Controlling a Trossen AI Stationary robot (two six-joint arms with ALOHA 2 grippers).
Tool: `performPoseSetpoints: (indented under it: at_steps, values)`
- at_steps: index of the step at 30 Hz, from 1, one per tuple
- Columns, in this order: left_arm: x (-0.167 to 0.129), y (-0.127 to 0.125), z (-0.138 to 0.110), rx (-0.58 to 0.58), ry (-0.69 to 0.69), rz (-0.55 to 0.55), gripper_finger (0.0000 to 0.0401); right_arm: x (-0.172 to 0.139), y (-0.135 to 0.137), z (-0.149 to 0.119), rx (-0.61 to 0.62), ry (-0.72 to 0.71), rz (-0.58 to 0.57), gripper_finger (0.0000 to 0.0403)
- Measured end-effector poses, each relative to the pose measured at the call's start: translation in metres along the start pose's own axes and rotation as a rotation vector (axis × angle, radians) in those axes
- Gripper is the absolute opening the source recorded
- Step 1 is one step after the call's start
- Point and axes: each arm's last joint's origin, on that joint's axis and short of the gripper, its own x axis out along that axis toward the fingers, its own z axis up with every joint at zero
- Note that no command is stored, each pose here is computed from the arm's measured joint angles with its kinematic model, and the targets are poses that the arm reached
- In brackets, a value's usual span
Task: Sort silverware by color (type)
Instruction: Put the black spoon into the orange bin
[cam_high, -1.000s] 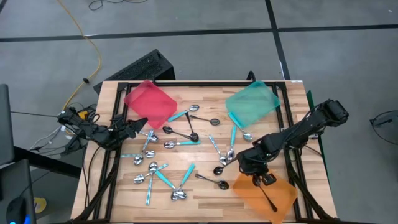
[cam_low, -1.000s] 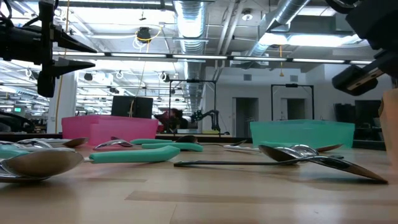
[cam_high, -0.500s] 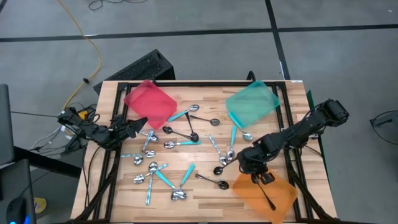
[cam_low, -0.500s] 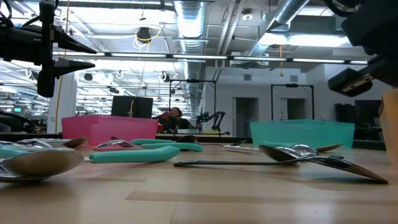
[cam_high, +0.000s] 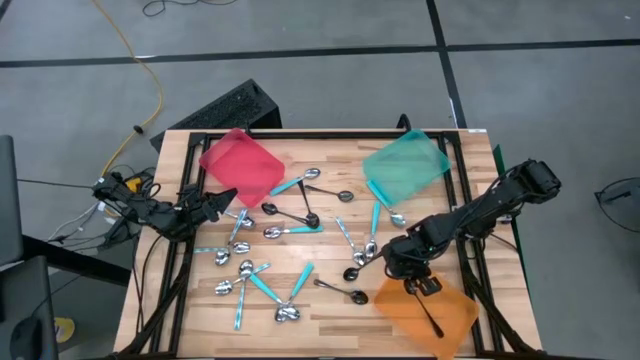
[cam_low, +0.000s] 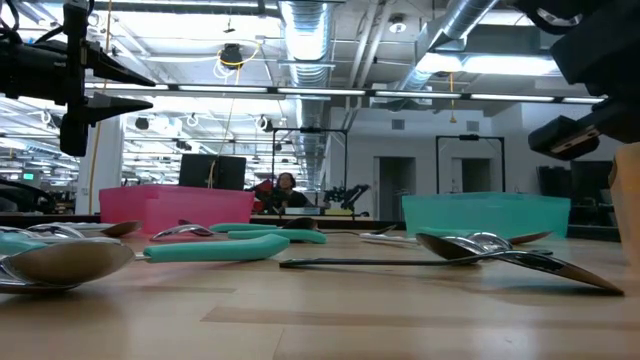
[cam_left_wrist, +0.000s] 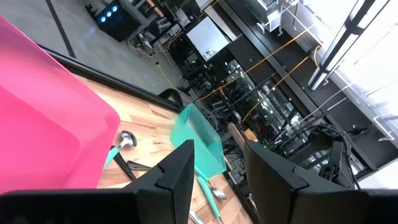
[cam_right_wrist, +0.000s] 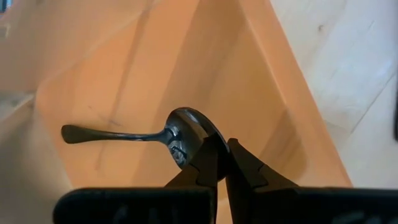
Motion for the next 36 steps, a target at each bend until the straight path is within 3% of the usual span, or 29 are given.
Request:
performPoseSetpoints:
  at_steps: [10, 22, 36]
  values:
    - [0.0, 0.0, 0.0, 0.01, -0.005, 0.004, 0.0123, 0.006, 0.0, -0.004, 0.03, 0.005, -0.018, 0.0033]
    - [0.0, 0.0, 0.0, 0.011, -0.005, 0.005, 0.0123, 0.008, 0.009, -0.005, 0.001, 0.014, -0.123, 0.0041]
    - [0.0, 0.0, 0.0, 0.028, -0.005, 0.005, 0.0123, 0.009, 0.011, -0.005, 0.013, 0.016, -0.137, 0.0047]
